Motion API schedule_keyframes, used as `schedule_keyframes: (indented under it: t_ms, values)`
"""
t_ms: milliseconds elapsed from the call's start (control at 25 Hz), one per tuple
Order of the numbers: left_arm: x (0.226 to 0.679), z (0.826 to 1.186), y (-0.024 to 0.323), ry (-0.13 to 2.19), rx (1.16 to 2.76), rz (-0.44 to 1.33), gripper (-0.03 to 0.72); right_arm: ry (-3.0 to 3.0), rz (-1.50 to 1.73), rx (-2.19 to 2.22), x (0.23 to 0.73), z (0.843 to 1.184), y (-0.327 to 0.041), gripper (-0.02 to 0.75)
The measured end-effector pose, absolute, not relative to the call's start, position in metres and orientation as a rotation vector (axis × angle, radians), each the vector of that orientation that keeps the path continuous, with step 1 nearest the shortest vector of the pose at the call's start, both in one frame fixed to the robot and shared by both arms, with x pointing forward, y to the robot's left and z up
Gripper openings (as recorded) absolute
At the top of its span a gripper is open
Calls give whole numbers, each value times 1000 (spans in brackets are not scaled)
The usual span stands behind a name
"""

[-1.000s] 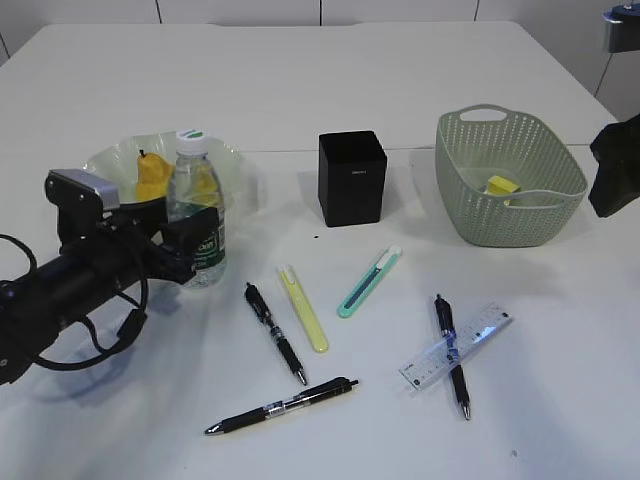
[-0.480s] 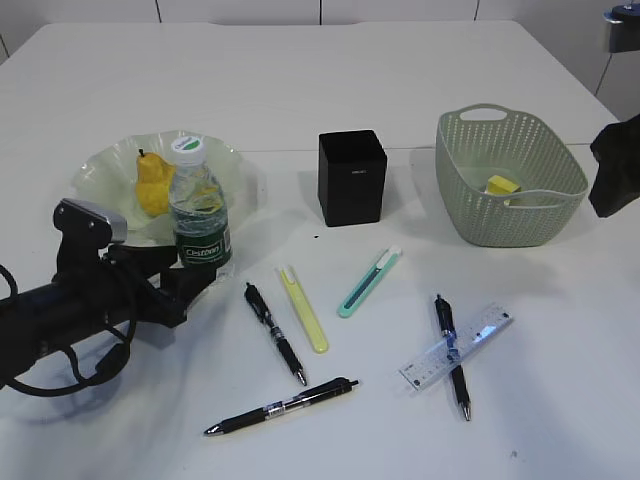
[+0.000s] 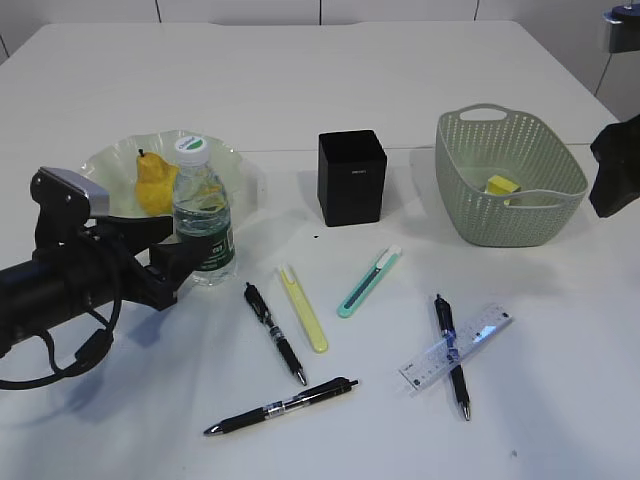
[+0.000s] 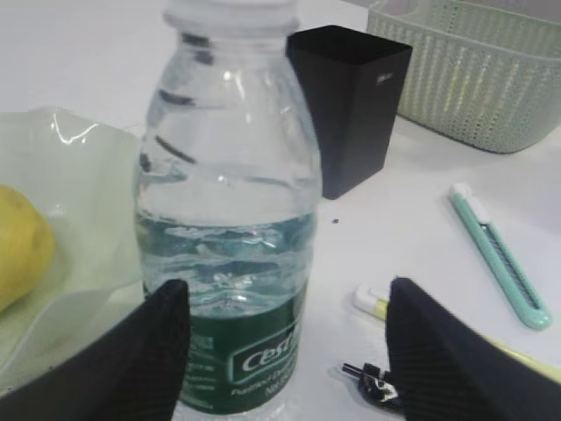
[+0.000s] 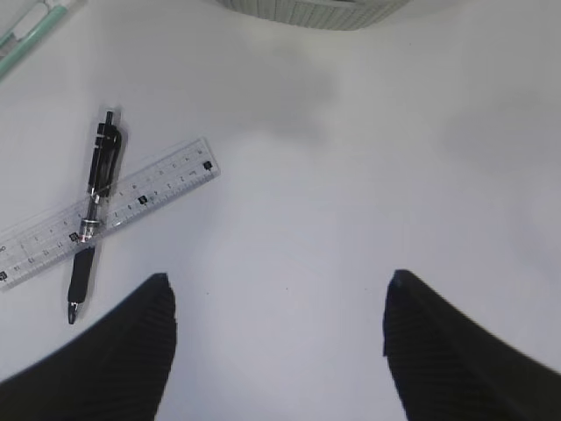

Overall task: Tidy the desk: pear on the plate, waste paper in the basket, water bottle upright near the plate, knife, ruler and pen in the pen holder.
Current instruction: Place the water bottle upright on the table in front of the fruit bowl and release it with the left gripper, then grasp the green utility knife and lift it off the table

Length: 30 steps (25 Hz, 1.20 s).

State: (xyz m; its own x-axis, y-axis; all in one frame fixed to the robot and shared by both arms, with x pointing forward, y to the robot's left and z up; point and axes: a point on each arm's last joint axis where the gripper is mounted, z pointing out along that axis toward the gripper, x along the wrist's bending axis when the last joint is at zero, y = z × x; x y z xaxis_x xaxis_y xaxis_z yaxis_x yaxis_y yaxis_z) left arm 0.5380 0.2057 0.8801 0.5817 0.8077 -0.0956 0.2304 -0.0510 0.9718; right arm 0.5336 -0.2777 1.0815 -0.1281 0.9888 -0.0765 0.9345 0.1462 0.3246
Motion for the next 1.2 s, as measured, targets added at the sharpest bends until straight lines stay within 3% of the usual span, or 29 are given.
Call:
schedule_keyframes:
  t_ms: [600, 840, 1200]
  values:
    - [504, 948, 218, 838, 1446, 733, 497, 2157, 281, 1872, 533, 1081, -278, 547]
    - [503, 973, 235, 954, 1275, 856, 497, 2158, 279, 1873, 533, 1081, -278, 547]
    - [511, 963, 301, 1329, 1142, 936, 491, 2159, 281, 1874, 533, 1081, -278, 547]
